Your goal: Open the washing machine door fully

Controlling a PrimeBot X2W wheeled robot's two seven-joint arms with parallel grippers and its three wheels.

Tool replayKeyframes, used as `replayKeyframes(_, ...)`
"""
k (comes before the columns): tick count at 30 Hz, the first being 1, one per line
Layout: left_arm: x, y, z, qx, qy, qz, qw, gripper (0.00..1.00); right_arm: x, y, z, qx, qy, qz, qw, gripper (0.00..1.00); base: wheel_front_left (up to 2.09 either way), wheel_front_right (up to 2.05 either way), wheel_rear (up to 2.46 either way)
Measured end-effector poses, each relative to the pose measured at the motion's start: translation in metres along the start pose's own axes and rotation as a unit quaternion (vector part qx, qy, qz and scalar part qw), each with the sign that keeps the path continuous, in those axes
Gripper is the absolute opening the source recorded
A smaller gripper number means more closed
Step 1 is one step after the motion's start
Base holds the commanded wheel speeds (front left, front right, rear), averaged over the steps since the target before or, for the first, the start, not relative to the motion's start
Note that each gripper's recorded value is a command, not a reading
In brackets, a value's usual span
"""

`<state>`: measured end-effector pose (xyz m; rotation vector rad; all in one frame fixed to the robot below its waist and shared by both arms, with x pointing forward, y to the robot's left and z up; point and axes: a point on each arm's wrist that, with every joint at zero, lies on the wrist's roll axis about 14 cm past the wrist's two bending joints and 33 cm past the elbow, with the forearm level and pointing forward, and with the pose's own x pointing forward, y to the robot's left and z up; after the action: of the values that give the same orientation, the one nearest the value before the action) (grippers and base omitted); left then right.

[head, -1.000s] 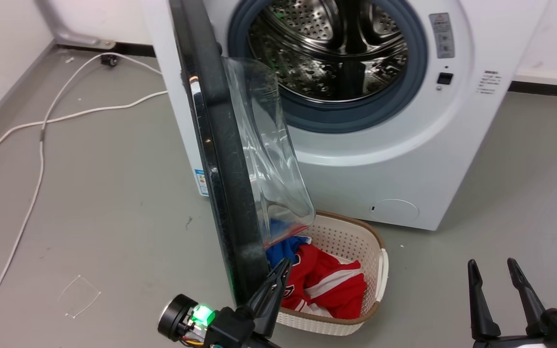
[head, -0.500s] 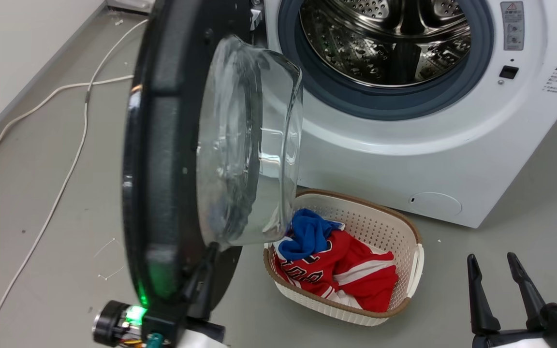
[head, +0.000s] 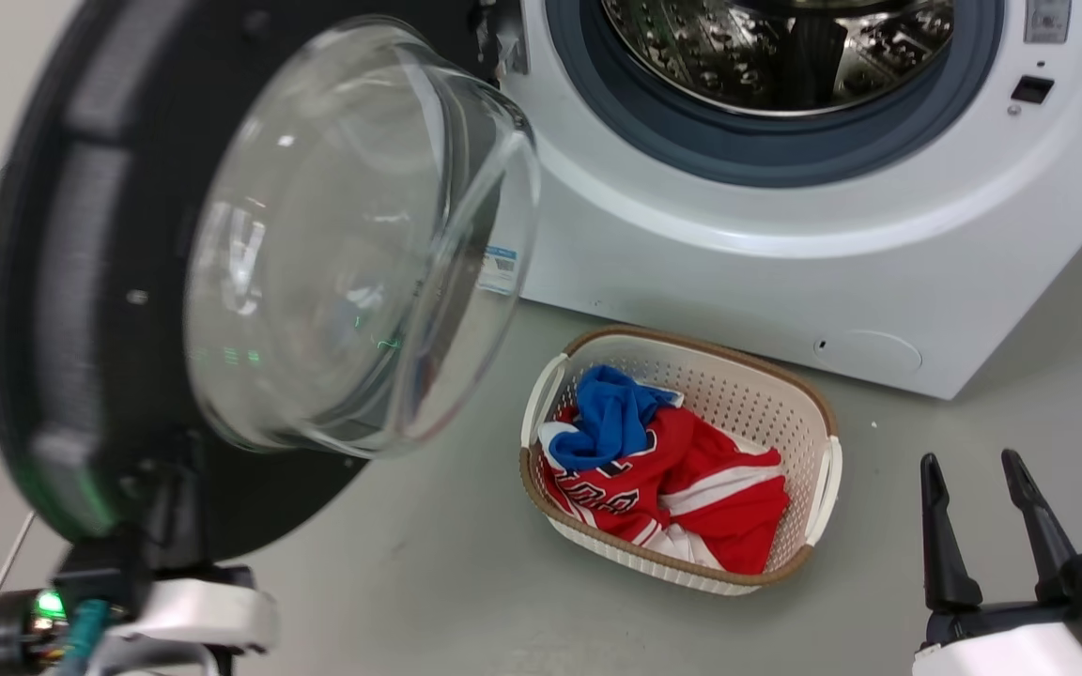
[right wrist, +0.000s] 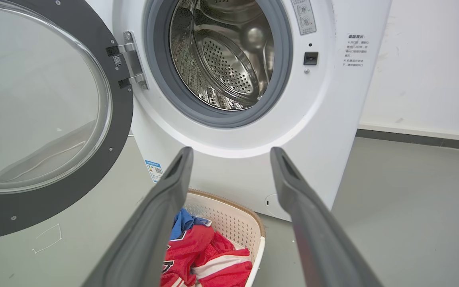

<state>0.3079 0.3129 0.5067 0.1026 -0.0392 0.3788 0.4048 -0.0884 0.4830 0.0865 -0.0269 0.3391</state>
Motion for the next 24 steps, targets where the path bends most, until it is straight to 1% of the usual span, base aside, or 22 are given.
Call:
replayKeyframes(8,0.025,0.054,0.007,0.012,-0.012,0.089,0.996,0.00,0.008,-0.011,-0.008,-0.009,0.006,-0.012,1.000,1.00,0.00,0.00,0.00)
replayKeyframes(12,0.035,0.075,0.010,0.016,-0.017,0.122,0.992,0.00,0.011,-0.018,-0.013,-0.011,0.011,-0.020,1.000,1.00,0.00,0.00,0.00)
replayKeyframes(24,0.068,0.103,0.004,0.021,-0.009,0.152,0.988,0.00,0.022,-0.028,-0.021,-0.016,0.015,-0.030,0.999,1.00,0.00,0.00,0.00)
